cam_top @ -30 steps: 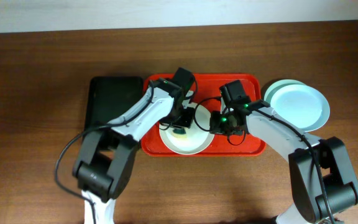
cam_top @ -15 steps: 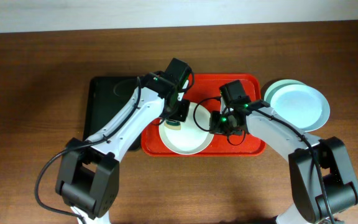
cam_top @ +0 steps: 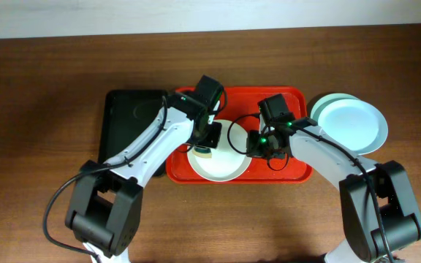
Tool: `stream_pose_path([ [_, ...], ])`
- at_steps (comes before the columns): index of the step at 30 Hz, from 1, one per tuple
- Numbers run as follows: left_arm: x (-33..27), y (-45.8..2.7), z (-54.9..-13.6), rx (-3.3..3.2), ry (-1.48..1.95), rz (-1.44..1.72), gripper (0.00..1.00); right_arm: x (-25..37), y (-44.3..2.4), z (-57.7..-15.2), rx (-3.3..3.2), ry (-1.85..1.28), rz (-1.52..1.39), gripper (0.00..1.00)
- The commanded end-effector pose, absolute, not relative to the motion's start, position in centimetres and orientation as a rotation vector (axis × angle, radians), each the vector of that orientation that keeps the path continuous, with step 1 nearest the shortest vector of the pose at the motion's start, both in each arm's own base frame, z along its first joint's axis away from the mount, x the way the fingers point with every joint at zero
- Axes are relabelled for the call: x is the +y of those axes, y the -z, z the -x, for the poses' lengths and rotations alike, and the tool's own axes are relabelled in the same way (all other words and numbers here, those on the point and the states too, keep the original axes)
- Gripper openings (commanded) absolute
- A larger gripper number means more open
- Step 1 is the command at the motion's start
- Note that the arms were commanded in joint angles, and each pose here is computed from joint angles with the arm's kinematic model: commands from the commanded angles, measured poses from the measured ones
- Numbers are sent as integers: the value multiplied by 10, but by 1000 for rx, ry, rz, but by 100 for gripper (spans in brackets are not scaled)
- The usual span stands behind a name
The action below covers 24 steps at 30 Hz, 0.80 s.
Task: Clean dirty plates on tray and stack at the side
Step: 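Scrub the white plate with the sponge while the right gripper holds it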
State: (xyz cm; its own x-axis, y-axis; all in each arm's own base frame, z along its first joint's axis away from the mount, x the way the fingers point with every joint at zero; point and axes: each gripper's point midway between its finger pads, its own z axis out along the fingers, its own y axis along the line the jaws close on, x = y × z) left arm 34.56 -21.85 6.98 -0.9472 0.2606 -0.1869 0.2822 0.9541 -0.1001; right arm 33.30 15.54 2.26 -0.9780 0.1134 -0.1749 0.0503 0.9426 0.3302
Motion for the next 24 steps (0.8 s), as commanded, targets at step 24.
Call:
stream_pose_path([
  [24, -205, -34, -352, 2890, 129, -203, 0, 154, -20, -329, 2918, -470, -127, 4],
])
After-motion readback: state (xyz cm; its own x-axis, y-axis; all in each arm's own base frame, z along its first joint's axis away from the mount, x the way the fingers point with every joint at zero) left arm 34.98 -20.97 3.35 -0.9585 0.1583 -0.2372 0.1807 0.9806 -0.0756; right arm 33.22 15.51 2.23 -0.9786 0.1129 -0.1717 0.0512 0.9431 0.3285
